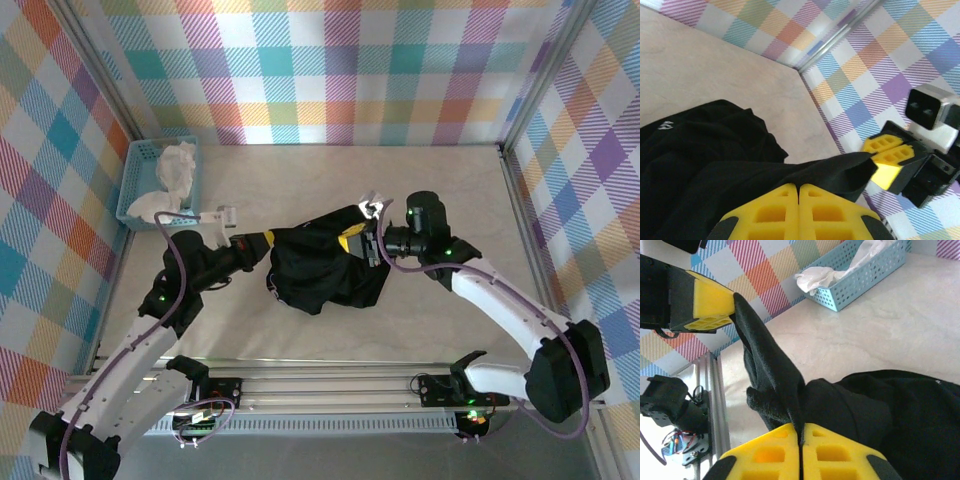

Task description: Fold the inside-out t-shirt

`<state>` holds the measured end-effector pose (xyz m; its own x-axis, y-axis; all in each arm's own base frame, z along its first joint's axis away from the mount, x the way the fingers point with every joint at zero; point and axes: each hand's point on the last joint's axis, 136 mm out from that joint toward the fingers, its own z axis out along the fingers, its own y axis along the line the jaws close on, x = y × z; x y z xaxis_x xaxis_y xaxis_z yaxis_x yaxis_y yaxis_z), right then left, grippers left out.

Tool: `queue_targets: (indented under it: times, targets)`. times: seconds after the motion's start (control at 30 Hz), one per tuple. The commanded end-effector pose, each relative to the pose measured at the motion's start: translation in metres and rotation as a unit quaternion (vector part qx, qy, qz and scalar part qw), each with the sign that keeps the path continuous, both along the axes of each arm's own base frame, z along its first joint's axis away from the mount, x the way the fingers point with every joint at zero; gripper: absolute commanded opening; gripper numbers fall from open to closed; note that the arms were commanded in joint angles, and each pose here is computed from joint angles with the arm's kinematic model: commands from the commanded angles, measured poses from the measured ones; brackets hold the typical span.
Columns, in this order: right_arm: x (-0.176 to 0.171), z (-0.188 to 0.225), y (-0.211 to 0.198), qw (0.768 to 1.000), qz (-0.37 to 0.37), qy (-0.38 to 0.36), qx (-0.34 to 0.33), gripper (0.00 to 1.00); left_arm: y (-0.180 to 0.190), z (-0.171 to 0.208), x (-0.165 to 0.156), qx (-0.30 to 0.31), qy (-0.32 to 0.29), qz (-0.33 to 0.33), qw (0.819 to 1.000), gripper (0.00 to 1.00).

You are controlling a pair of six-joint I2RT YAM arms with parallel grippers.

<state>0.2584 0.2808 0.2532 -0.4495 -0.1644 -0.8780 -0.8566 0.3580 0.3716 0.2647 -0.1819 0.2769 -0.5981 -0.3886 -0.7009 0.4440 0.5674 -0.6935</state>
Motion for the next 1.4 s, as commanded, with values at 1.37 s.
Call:
queue_targets:
  times: [1.37]
  targets:
    - [0.005,-0.043,0.062,0.842,-0.008,-0.403,-0.359,0.12,-0.012,0.028,-0.009,-0.021,-0.034,-0.053,0.998,0.0]
